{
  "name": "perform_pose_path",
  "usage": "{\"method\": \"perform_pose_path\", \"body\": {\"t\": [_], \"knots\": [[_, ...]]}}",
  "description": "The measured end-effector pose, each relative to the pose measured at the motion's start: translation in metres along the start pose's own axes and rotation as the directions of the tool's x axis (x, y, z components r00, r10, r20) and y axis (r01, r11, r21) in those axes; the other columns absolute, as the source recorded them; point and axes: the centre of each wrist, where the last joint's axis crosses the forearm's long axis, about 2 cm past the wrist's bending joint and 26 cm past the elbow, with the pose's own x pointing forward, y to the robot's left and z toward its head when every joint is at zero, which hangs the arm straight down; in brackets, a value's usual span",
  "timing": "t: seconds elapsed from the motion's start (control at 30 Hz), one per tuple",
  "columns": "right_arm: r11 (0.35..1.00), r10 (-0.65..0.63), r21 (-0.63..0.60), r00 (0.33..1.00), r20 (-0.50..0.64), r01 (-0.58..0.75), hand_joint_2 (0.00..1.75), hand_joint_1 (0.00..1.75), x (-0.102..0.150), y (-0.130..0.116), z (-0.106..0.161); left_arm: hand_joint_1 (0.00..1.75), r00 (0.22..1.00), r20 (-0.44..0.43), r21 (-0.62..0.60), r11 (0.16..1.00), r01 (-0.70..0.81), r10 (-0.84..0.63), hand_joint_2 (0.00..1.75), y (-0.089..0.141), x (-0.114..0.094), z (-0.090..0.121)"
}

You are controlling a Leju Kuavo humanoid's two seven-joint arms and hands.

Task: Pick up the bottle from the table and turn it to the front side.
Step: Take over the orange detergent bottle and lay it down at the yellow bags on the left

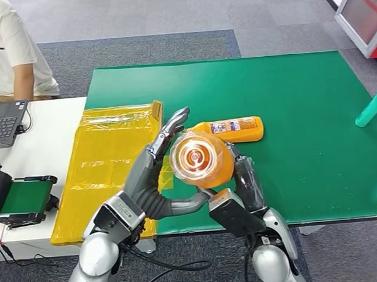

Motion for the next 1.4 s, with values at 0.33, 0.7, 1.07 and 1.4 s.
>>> {"method": "perform_pose_path", "body": {"t": [0.33,0.7,1.07,1.4], "knots": [[0.999,0.045,-0.022,0.998,0.043,-0.044,1.75,1.75,0.01,-0.003,0.003,0.0,1.0,-0.008,-0.025,0.999,0.025,-0.025,1.75,-0.004,0.002,-0.002],[0.996,0.079,-0.051,0.993,0.091,-0.075,1.75,1.75,0.022,-0.008,0.002,0.0,0.999,0.009,-0.038,0.998,0.053,-0.052,1.75,-0.007,0.008,-0.003],[0.995,0.09,-0.057,0.991,0.101,-0.085,1.75,1.75,0.026,-0.007,0.003,0.0,0.996,0.069,-0.063,0.996,0.06,-0.056,1.75,-0.014,0.019,-0.004],[0.995,0.083,-0.06,0.991,0.103,-0.077,1.75,1.75,0.027,-0.006,0.002,1.68,0.993,0.101,-0.093,0.993,0.072,-0.063,1.75,-0.021,0.026,-0.009]]}}
